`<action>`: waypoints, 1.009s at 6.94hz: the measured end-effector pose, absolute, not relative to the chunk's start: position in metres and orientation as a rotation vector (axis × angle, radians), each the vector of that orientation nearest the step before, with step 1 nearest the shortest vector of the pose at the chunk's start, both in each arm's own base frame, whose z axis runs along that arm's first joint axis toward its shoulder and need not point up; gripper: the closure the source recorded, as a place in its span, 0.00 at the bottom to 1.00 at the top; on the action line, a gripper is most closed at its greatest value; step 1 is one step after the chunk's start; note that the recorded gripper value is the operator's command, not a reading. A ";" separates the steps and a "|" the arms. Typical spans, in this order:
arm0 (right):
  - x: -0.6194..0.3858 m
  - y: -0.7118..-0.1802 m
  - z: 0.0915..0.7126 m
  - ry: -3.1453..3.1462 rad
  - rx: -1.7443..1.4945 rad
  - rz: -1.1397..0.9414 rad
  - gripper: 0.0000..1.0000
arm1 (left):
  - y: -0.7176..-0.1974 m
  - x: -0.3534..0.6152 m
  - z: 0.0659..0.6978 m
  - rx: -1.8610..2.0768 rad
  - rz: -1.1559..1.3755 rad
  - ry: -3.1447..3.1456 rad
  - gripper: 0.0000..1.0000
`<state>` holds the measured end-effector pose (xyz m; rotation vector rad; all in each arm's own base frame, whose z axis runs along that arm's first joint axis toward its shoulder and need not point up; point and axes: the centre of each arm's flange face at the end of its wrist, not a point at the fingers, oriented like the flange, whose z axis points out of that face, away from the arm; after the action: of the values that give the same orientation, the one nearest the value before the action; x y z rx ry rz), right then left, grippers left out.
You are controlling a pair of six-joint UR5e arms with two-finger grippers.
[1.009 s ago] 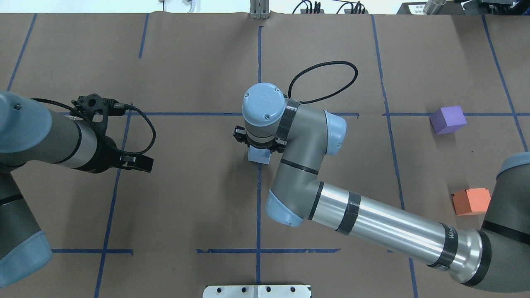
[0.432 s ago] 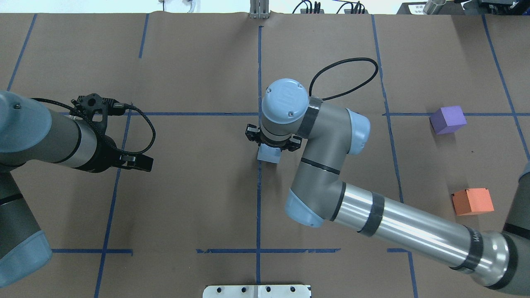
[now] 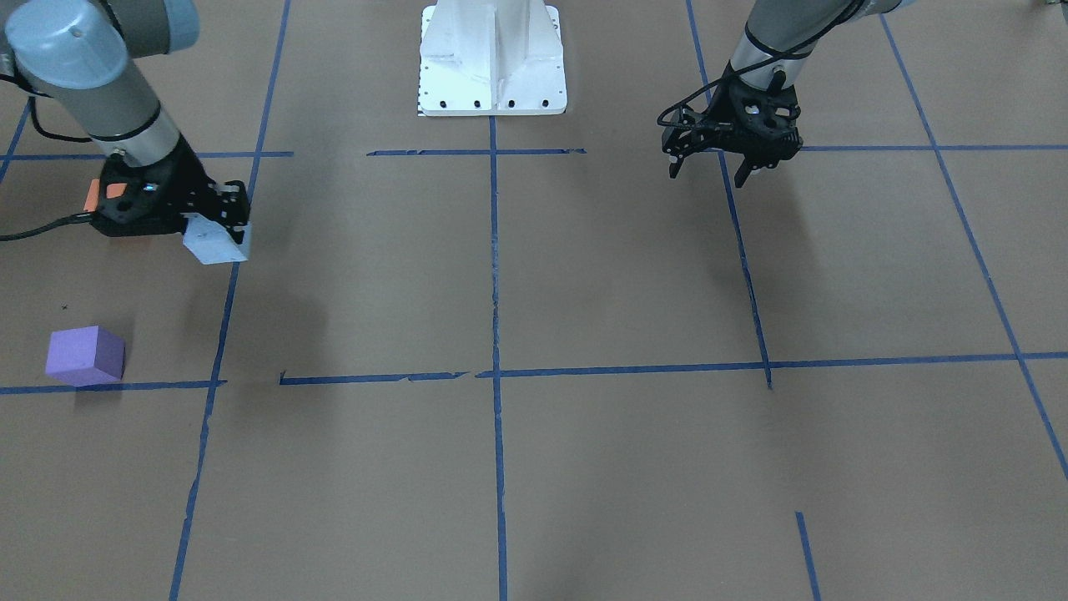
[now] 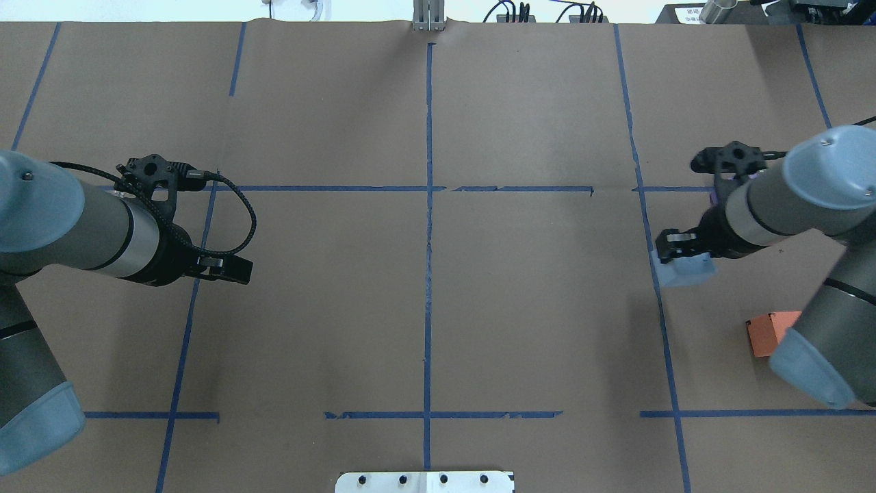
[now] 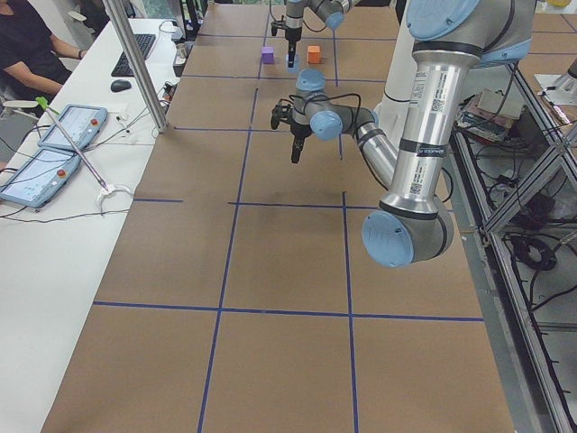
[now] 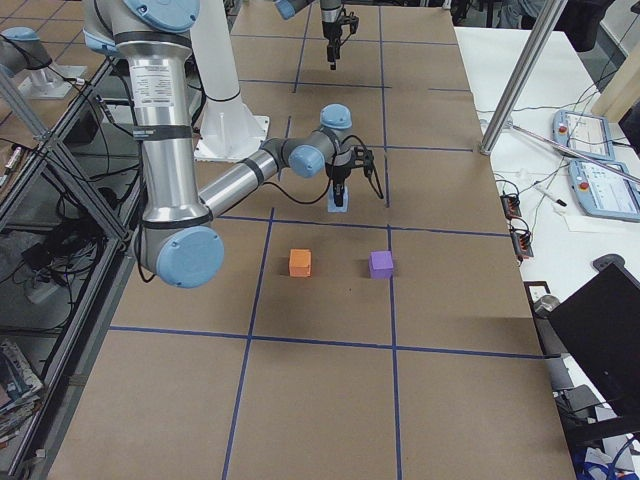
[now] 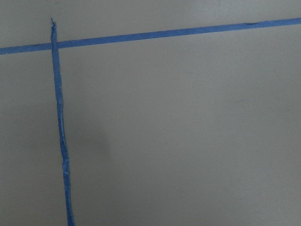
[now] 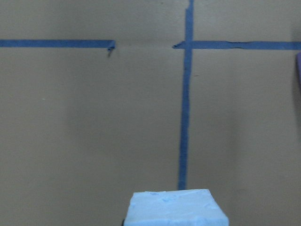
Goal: Place blue block between orange and purple blocks
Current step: 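Carry the light-blue cube with the right gripper toward the purple and orange cubes, then lower the light-blue cube between the purple and orange cubes and open the right gripper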
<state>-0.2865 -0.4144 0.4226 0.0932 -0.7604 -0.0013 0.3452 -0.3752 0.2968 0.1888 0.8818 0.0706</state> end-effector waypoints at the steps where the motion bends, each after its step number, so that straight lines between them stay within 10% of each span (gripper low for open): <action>1: -0.256 -0.408 0.459 -0.735 0.095 -0.031 0.94 | -0.375 0.345 0.296 0.189 0.069 0.884 0.00; 7: -0.232 -0.421 0.547 -0.667 0.001 -0.012 0.86 | -0.372 0.342 0.290 0.195 0.066 0.894 0.00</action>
<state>-0.2322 -0.4209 0.5474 0.0010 -0.6672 -0.0119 0.3423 -0.3722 0.2898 0.1946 0.8944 0.0661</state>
